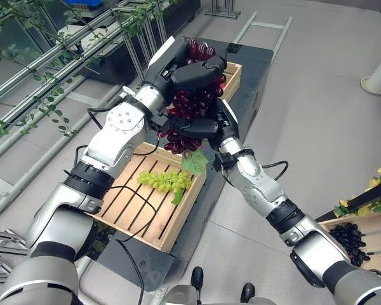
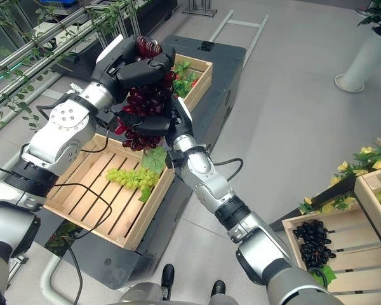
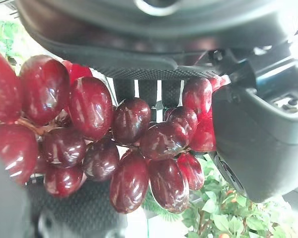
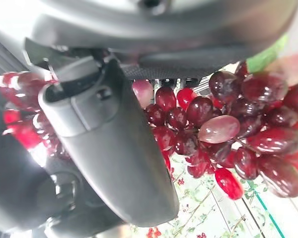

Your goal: Pick up the fruits from the basket on one side to the basket on the other side

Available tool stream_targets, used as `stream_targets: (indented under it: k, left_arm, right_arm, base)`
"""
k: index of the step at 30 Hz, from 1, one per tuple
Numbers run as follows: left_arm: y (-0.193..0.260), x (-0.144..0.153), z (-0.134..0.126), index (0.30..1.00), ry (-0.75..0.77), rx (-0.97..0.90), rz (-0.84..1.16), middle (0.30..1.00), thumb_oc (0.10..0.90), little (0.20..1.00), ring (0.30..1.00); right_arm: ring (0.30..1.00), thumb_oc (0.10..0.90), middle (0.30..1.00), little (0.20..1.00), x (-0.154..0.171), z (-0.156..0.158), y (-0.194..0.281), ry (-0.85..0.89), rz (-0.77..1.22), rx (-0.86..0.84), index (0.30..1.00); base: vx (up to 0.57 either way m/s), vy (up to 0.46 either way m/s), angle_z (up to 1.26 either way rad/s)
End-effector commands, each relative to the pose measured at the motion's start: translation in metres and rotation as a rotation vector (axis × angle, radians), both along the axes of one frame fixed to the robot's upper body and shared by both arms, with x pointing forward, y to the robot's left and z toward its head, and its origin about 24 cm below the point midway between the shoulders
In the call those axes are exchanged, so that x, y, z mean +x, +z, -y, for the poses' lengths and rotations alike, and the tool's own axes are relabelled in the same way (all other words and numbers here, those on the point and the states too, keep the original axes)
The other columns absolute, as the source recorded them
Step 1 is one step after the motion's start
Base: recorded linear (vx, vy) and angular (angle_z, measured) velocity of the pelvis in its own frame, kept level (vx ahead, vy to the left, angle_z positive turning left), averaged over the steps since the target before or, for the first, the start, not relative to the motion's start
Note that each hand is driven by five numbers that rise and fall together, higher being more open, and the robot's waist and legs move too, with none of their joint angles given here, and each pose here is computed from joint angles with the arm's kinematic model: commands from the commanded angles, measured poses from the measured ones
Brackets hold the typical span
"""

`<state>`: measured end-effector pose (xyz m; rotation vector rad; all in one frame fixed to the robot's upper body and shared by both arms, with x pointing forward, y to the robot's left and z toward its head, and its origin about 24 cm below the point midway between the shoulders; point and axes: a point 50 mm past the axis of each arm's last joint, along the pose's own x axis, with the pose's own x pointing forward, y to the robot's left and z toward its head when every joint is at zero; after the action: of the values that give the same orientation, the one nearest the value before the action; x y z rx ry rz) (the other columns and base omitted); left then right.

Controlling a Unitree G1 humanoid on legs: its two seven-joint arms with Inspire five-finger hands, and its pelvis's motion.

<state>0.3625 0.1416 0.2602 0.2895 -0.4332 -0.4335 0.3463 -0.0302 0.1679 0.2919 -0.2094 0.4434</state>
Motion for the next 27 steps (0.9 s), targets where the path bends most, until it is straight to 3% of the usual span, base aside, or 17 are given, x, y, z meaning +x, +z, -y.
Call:
stream_targets:
  k: [1,5,6,7,22,23,27]
  left_arm:
    - [0.056,-0.007,0.039,0.3,-0.178,-0.12,0.142,0.3,0.4,0.3,0.3]
    - [0.056,-0.013,0.047,0.3,-0.236,-0.153,0.139,0.3,0.4,0.3,0.3]
    - [0.056,-0.014,0.049,0.3,-0.241,-0.154,0.144,0.3,0.4,0.3,0.3]
    - [0.056,-0.015,0.049,0.3,-0.244,-0.152,0.15,0.3,0.4,0.3,0.3]
    - [0.053,-0.011,0.034,0.3,-0.17,-0.12,0.143,0.3,0.4,0.3,0.3]
    - [0.051,-0.01,0.033,0.9,-0.156,-0.11,0.136,0.9,0.8,0.9,0.9]
    - [0.045,-0.005,0.023,0.9,-0.096,-0.068,0.111,0.9,0.8,0.9,0.9]
  right_arm:
    - [0.9,0.8,0.9,0.9,-0.005,-0.036,0.035,0.106,0.091,0.156,0.9]
    - [0.9,0.8,0.9,0.9,-0.005,-0.037,0.035,0.104,0.089,0.194,0.9]
    - [0.778,0.718,0.778,0.778,-0.005,-0.038,0.038,0.102,0.101,0.215,0.778]
    - [0.3,0.4,0.3,0.3,-0.005,-0.037,0.04,0.102,0.112,0.236,0.3]
    - [0.3,0.4,0.3,0.3,-0.009,-0.003,0.06,-0.073,0.239,0.439,0.3]
    - [0.3,0.4,0.3,0.3,-0.009,-0.001,0.06,-0.084,0.241,0.443,0.3]
    - [0.3,0.4,0.3,0.3,-0.01,0.009,0.061,-0.116,0.259,0.458,0.3]
  base:
    - [0.0,0.0,0.0]
    - [0.0,0.0,0.0]
    - [0.0,0.0,0.0]
    - [0.0,0.0,0.0]
    - [0.0,0.0,0.0]
    - [0.0,0.0,0.0]
    - [0.0,0.0,0.0]
